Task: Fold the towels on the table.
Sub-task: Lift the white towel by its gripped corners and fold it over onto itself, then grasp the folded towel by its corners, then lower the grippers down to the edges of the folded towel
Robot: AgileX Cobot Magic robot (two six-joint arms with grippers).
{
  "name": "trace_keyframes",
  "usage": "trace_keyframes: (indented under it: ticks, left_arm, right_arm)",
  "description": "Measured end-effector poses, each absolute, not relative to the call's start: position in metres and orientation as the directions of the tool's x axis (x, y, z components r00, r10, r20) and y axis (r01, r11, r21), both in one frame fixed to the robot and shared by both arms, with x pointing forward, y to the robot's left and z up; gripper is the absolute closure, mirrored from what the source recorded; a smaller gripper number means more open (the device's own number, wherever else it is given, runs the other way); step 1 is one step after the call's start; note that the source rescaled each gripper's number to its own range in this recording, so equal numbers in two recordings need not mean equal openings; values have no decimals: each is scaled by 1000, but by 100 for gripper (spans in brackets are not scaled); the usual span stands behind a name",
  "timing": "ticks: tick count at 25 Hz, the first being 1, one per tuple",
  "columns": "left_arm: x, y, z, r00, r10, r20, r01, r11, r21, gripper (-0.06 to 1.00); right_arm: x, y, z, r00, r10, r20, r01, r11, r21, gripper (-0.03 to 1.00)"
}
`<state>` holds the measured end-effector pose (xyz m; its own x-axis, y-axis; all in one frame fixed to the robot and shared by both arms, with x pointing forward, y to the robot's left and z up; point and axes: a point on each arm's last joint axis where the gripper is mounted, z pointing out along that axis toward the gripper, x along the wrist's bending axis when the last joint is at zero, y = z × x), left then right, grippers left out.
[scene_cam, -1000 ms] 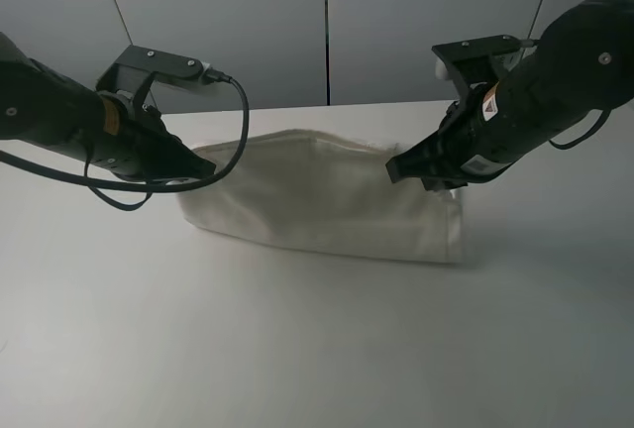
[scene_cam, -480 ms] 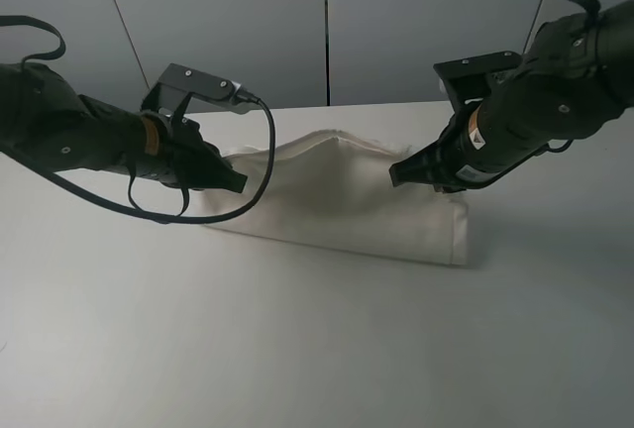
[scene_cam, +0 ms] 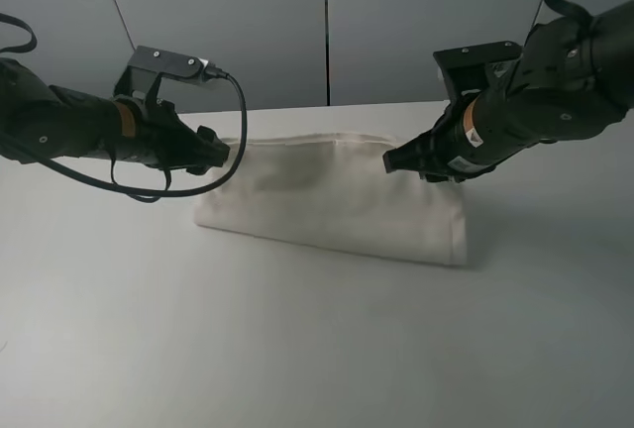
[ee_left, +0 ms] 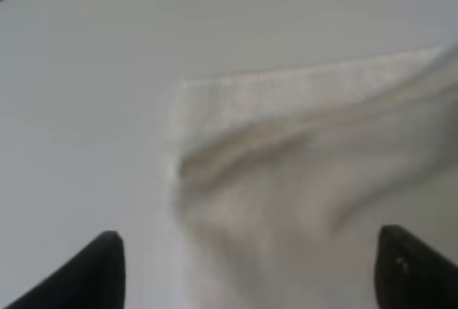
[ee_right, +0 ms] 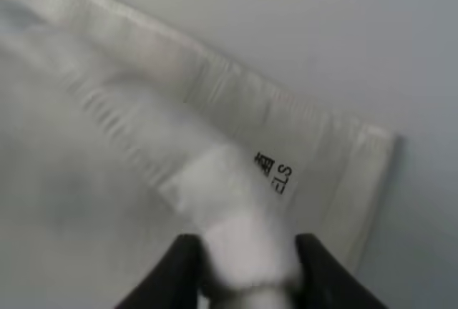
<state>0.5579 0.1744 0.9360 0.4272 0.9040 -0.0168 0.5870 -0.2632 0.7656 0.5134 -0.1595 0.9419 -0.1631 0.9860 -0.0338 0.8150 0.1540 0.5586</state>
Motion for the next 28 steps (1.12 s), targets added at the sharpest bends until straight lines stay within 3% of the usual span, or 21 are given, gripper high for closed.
trace_keyframes:
  ticks: [2, 4, 10, 18, 28]
  left_arm:
    - [559, 173, 937, 437, 899, -17, 570, -263, 778, -2]
    - [560, 172, 940, 442, 897, -11, 559, -266, 785, -2]
    - [569, 171, 949, 435, 901, 8, 548, -271, 791, -3]
    - [582, 178, 963, 321, 946, 55, 672, -268, 691, -3]
    - [621, 167, 945, 322, 946, 36, 861, -308, 404, -3]
  right_arm:
    - [514, -162, 942, -124, 992, -39, 817, 124, 563, 17]
    - [514, -166, 942, -80, 995, -57, 822, 98, 561, 3]
    - [513, -169, 942, -39, 996, -77, 832, 75, 550, 0]
    - [509, -163, 942, -63, 998, -30, 885, 70, 461, -3]
    - [528, -167, 965, -15, 999, 35, 957, 4, 288, -3]
